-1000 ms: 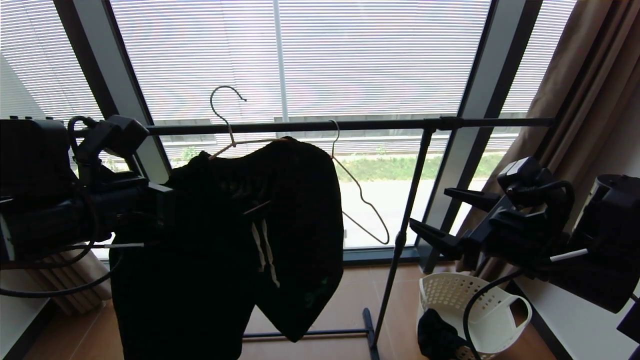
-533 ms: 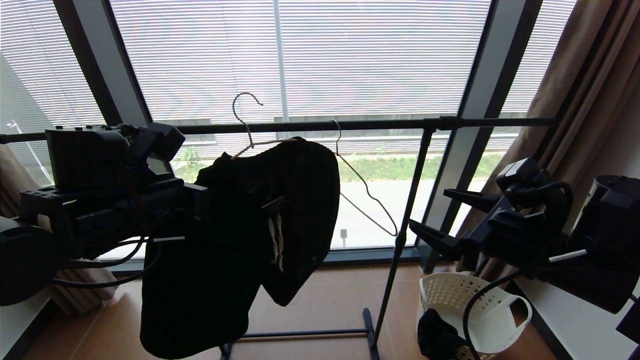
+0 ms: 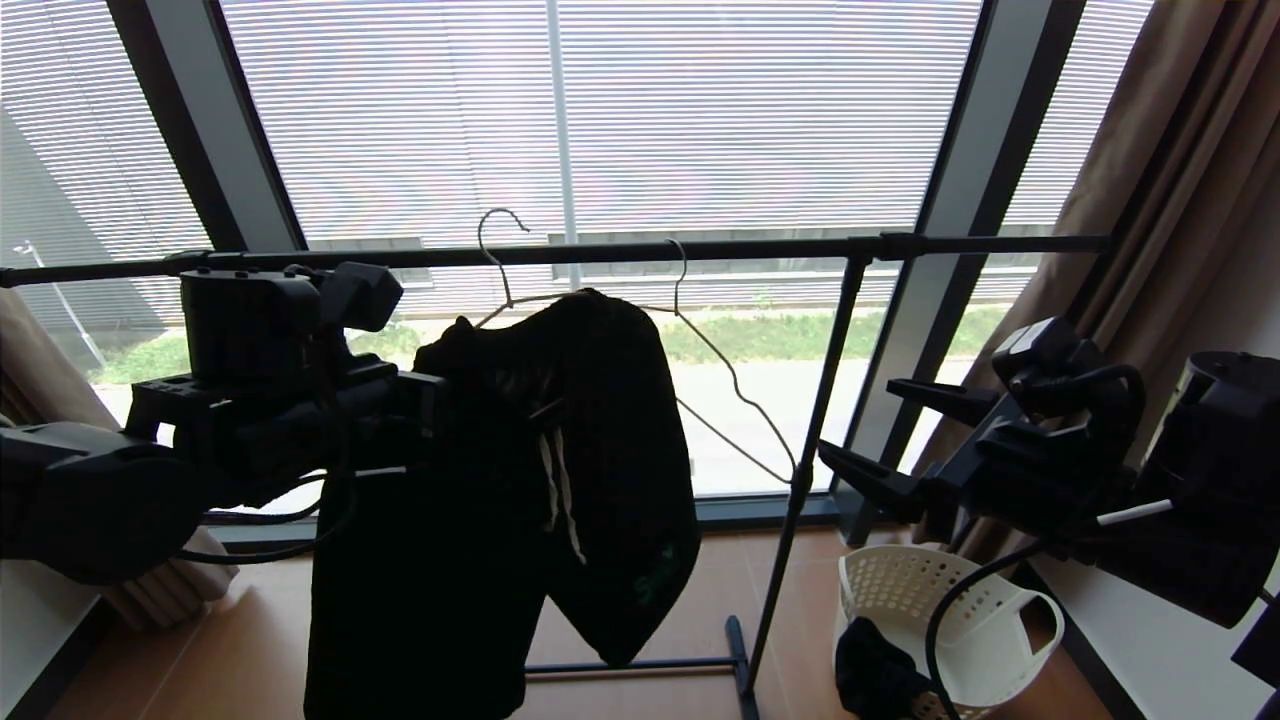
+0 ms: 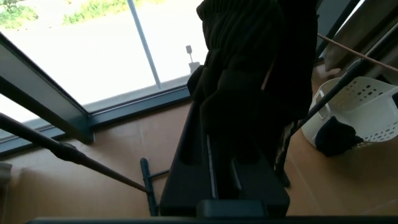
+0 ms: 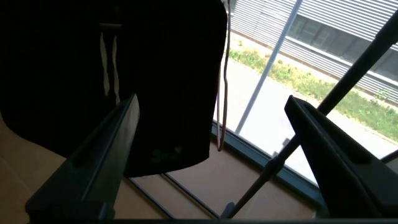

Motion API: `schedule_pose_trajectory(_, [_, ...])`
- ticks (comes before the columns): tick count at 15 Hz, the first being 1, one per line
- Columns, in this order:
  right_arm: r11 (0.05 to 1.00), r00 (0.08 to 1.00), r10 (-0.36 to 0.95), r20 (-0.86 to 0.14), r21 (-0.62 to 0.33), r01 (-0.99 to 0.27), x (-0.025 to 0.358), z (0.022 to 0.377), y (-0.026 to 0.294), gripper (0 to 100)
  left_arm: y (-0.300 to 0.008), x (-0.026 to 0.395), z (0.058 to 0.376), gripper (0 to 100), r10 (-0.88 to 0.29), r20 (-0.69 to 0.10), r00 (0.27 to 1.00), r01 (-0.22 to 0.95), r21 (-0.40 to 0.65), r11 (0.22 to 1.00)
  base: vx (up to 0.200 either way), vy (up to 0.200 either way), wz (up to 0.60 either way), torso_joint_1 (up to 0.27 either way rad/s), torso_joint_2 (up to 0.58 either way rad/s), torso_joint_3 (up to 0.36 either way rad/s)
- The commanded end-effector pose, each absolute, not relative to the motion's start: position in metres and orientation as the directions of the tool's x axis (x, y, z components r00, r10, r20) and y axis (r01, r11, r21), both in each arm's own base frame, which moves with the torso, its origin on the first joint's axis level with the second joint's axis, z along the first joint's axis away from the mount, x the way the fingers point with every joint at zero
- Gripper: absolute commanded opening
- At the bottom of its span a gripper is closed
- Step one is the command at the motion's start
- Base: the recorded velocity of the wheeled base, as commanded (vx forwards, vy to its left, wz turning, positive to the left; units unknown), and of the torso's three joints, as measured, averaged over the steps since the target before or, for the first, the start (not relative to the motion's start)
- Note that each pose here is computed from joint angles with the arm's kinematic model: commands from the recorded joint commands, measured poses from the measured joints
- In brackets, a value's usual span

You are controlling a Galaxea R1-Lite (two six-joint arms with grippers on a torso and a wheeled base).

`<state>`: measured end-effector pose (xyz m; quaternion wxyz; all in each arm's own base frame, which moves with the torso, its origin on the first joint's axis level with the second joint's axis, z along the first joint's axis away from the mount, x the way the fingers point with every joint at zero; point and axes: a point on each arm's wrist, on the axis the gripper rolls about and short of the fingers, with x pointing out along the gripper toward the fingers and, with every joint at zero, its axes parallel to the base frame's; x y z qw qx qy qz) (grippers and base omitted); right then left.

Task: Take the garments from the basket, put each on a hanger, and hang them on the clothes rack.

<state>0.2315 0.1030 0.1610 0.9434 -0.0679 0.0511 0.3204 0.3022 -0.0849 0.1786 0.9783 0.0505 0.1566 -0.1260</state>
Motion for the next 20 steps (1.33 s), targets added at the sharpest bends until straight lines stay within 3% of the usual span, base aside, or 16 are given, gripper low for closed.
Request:
schedule_pose_trajectory(1, [0.784, 0.788, 0.599, -0.142, -0.094, -0.613, 0.231, 0.16, 0.103, 100, -0.09, 0.314, 0.168, 0, -0.225, -0.325, 0.919, 0.258, 0.062, 0.964, 0.0, 0.0, 0.0, 0.0, 0.0, 0.0])
schedule_pose_trajectory(13, [0.784, 0.787, 0.597, -0.157, -0.092, -0.613, 0.234, 0.156, 0.104, 100, -0.111, 0.36, 0.147, 0, -0.165, -0.254, 0.953, 0.189, 0.07, 0.979, 0.0, 0.0, 0.0, 0.0, 0.0, 0.0])
schedule_pose_trajectory(20, [0.783, 0.785, 0.598, -0.16, -0.091, -0.615, 0.233, 0.155, 0.104, 100, -0.124, 0.37, 0.138, 0, -0.167, -0.264, 0.95, 0.194, 0.079, 0.978, 0.0, 0.0, 0.0, 0.0, 0.0, 0.0])
